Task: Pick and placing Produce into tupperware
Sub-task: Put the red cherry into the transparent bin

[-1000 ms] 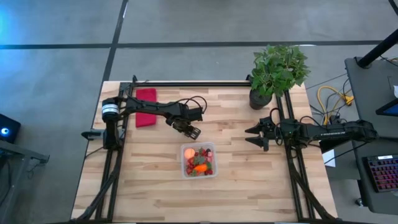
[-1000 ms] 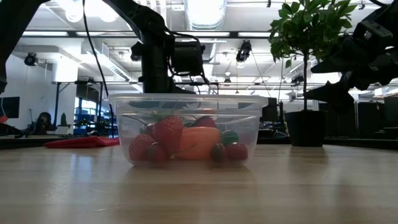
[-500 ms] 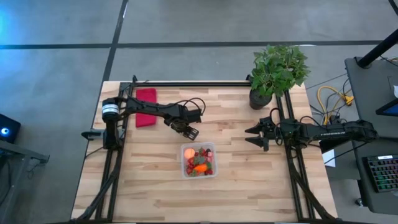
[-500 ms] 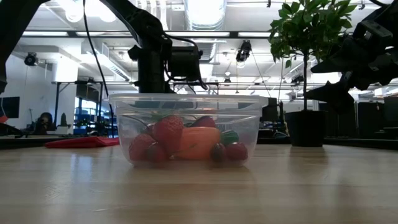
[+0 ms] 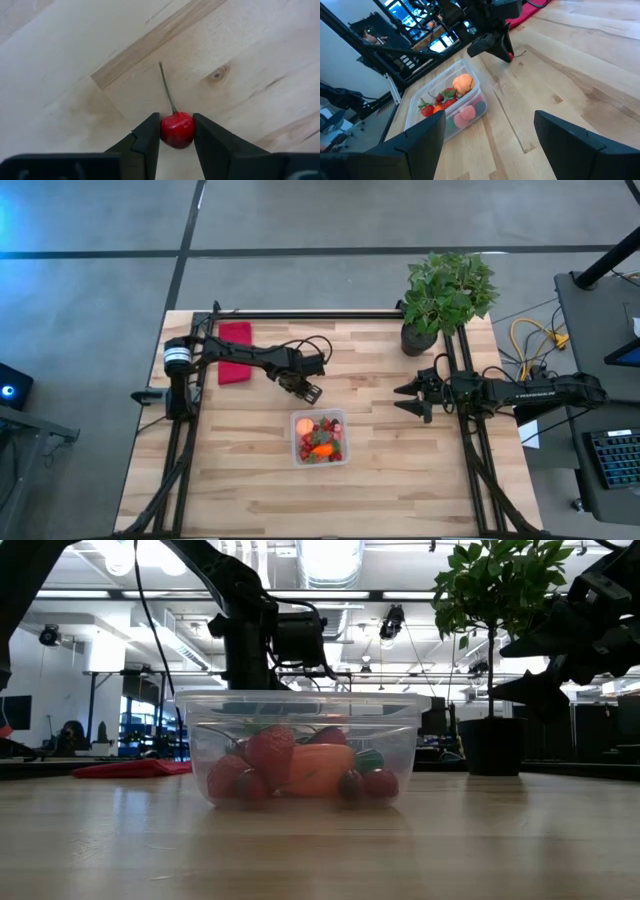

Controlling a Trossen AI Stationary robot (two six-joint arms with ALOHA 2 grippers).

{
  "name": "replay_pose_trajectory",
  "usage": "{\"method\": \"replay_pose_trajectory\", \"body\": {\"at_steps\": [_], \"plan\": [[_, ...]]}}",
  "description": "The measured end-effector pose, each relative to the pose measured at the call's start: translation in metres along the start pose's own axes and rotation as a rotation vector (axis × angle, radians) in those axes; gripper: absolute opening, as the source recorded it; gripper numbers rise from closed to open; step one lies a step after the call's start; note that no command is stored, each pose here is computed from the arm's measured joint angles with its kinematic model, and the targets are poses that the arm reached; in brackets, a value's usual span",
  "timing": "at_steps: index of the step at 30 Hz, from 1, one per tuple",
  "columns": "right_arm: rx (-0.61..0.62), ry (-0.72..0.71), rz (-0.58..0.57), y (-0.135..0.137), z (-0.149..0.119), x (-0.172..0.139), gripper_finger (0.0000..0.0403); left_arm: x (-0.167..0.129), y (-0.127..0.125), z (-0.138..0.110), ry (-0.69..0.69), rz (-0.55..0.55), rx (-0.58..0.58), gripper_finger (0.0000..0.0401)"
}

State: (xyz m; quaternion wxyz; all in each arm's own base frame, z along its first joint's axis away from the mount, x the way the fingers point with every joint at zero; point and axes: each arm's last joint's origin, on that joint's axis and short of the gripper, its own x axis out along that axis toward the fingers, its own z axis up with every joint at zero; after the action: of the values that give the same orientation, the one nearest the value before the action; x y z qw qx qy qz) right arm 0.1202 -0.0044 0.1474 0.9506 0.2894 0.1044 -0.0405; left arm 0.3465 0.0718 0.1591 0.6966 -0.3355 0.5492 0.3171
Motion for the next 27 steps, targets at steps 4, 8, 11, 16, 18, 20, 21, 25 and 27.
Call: {"method": "replay_pose_trajectory", "body": {"at_steps": [4, 8, 11, 16, 18, 20, 21, 25, 27], "plan": [[0.000, 0.000, 0.000, 0.000, 0.000, 0.000, 0.0297, -0.003, 0.000, 0.000, -0.001, -0.002, 0.008, 0.0090], [0.000, 0.000, 0.000, 0.000, 0.000, 0.000, 0.0294, -0.017, -0.005, 0.004, -0.026, -0.051, 0.032, 0.0088], [0.000, 0.000, 0.000, 0.000, 0.000, 0.000, 0.0291, -0.040, -0.014, 0.004, -0.073, -0.132, 0.135, 0.0088], [0.000, 0.000, 0.000, 0.000, 0.000, 0.000, 0.0292, -0.075, -0.034, -0.004, -0.113, -0.399, 0.394, 0.0088], [0.000, 0.000, 0.000, 0.000, 0.000, 0.000, 0.0294, -0.085, -0.044, -0.011, -0.120, -0.532, 0.486, 0.0088], [0.000, 0.000, 0.000, 0.000, 0.000, 0.000, 0.0296, -0.090, -0.053, -0.020, -0.103, -0.609, 0.547, 0.0088], [0.000, 0.000, 0.000, 0.000, 0.000, 0.000, 0.0296, -0.091, -0.057, -0.024, -0.094, -0.626, 0.563, 0.0088], [0.000, 0.000, 0.000, 0.000, 0.000, 0.000, 0.0297, -0.088, -0.067, -0.037, -0.062, -0.635, 0.592, 0.0088], [0.000, 0.000, 0.000, 0.000, 0.000, 0.000, 0.0297, -0.087, -0.069, -0.043, -0.023, -0.642, 0.569, 0.0088]]}}
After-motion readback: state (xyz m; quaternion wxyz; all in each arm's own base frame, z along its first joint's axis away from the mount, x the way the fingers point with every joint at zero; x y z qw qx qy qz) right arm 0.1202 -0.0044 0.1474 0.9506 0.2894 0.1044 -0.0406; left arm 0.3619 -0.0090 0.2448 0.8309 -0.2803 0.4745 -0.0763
